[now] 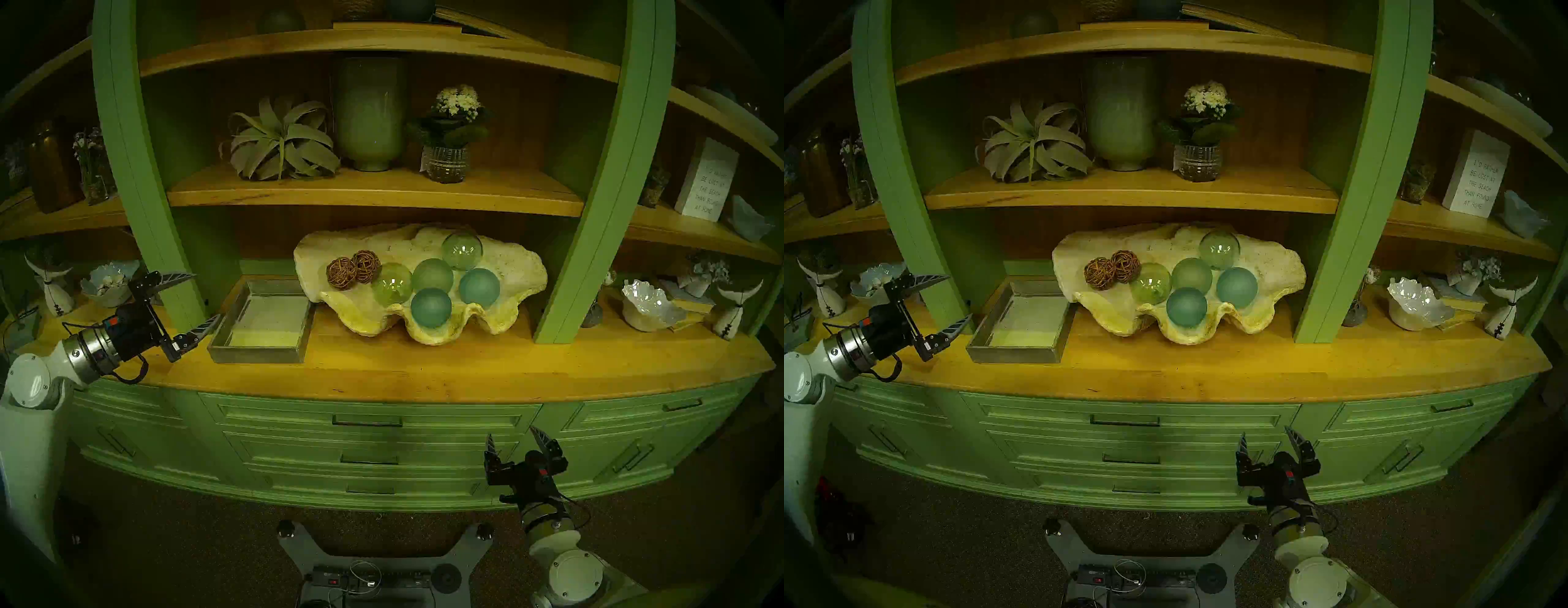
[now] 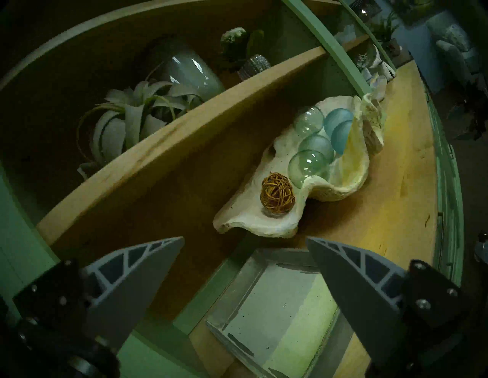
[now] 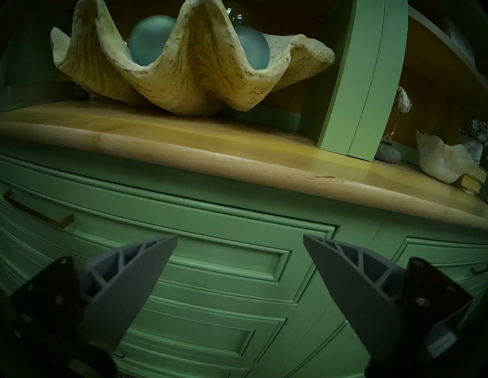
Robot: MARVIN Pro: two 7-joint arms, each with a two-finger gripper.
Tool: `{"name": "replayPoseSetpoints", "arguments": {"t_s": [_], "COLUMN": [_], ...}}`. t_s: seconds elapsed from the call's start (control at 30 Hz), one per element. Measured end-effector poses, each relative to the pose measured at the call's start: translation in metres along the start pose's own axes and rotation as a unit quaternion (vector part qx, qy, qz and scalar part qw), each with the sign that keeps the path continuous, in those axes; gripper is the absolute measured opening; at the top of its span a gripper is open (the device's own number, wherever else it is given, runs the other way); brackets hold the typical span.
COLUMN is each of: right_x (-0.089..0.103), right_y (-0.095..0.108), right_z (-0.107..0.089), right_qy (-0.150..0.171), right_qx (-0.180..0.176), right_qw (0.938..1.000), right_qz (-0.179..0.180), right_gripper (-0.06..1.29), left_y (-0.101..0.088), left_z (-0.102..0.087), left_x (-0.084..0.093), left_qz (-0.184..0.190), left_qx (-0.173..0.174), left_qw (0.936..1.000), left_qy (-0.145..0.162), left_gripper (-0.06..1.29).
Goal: Put wooden balls into bowl
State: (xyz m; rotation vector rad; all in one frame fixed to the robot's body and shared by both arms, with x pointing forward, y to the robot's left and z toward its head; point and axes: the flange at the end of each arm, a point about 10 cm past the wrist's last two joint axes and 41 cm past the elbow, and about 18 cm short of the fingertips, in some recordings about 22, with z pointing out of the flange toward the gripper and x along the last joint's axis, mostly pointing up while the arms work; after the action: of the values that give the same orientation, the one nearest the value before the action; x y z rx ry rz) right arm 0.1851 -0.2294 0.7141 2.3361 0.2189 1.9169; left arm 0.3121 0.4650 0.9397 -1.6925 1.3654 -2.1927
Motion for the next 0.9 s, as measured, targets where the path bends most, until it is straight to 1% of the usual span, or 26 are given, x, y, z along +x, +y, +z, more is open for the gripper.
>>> {"name": "replayPoseSetpoints", "arguments": {"t_s": [0.13, 0.3, 0.6, 0.9], "right_x": [0.001, 0.002, 0.003, 0.003], "right_y": [0.000, 0.000, 0.000, 0.000], "right_z": [0.000, 0.000, 0.001, 0.001], "right_qy": [0.001, 0.002, 0.003, 0.004], "right_qx": [0.000, 0.000, 0.000, 0.000], "right_qw": [1.0000, 1.0000, 1.0000, 1.0000], "right_qz": [0.000, 0.001, 0.001, 0.002], "right_gripper": [1.24, 1.24, 1.24, 1.24], "left_y": [0.007, 0.019, 0.033, 0.036], "left_z": [-0.015, -0.025, -0.031, -0.032], "left_x": [0.010, 0.018, 0.020, 0.020], "left_qz": [0.004, 0.001, -0.010, -0.014], "left_qx": [0.027, 0.049, 0.067, 0.074], "left_qw": [0.9996, 0.9988, 0.9977, 0.9972], "left_qy": [0.007, 0.008, 0.004, 0.002], "left_gripper": [1.23, 1.23, 1.23, 1.23]}}
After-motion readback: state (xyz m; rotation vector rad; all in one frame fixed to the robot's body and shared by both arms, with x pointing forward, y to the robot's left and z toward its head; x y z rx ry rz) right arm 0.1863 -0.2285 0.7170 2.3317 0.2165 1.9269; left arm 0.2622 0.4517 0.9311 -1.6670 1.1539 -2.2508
